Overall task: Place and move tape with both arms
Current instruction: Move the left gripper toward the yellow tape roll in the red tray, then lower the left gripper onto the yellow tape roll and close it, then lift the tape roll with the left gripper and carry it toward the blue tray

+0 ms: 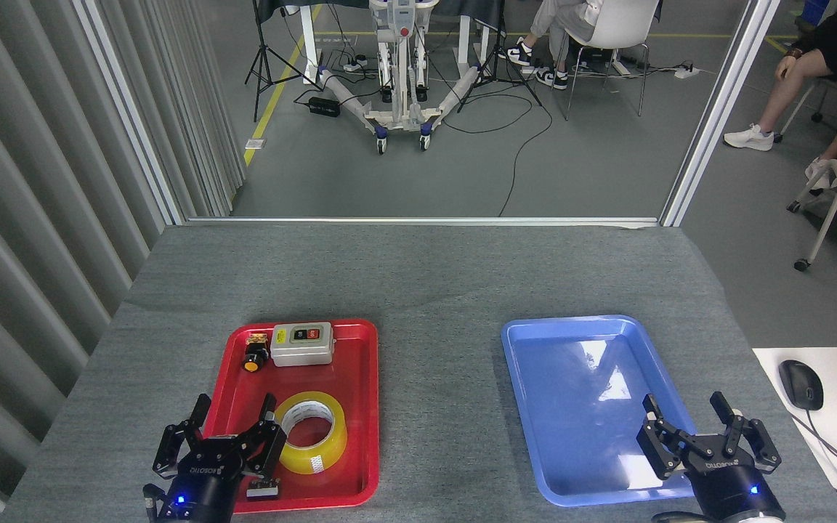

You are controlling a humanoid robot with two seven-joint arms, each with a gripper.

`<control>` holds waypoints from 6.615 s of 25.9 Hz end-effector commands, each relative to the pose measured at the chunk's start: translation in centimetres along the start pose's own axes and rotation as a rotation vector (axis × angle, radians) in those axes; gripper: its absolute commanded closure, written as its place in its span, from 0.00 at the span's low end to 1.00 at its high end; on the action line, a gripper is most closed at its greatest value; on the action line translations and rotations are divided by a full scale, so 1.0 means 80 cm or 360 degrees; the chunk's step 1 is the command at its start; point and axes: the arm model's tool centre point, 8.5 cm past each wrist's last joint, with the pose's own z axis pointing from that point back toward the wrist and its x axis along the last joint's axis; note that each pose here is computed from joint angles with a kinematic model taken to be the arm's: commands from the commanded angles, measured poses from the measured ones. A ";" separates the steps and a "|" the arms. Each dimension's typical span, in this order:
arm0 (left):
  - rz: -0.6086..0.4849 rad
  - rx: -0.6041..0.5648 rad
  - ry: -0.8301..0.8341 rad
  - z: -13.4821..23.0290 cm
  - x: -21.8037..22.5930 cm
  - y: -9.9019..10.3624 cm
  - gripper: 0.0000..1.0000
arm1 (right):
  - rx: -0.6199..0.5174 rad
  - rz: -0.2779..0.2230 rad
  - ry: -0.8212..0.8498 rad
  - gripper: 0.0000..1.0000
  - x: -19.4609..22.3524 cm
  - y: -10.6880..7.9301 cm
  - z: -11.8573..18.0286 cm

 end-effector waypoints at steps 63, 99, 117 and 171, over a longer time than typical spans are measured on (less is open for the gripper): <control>-0.0029 -0.1216 -0.0110 -0.069 0.035 0.045 0.00 | 0.0003 0.0117 0.0010 0.00 0.028 0.017 0.008; -0.0012 -0.2371 0.0119 -0.140 0.032 0.023 0.00 | 0.0025 0.0065 -0.0001 0.00 0.046 0.027 0.009; -0.0108 -0.2098 0.0134 -0.155 0.013 -0.020 0.00 | 0.0034 0.0061 0.0003 0.00 0.046 0.030 0.010; 0.0277 -0.1254 -0.0196 -0.177 0.000 0.050 1.00 | 0.0023 0.0052 -0.0011 0.00 0.049 0.026 0.009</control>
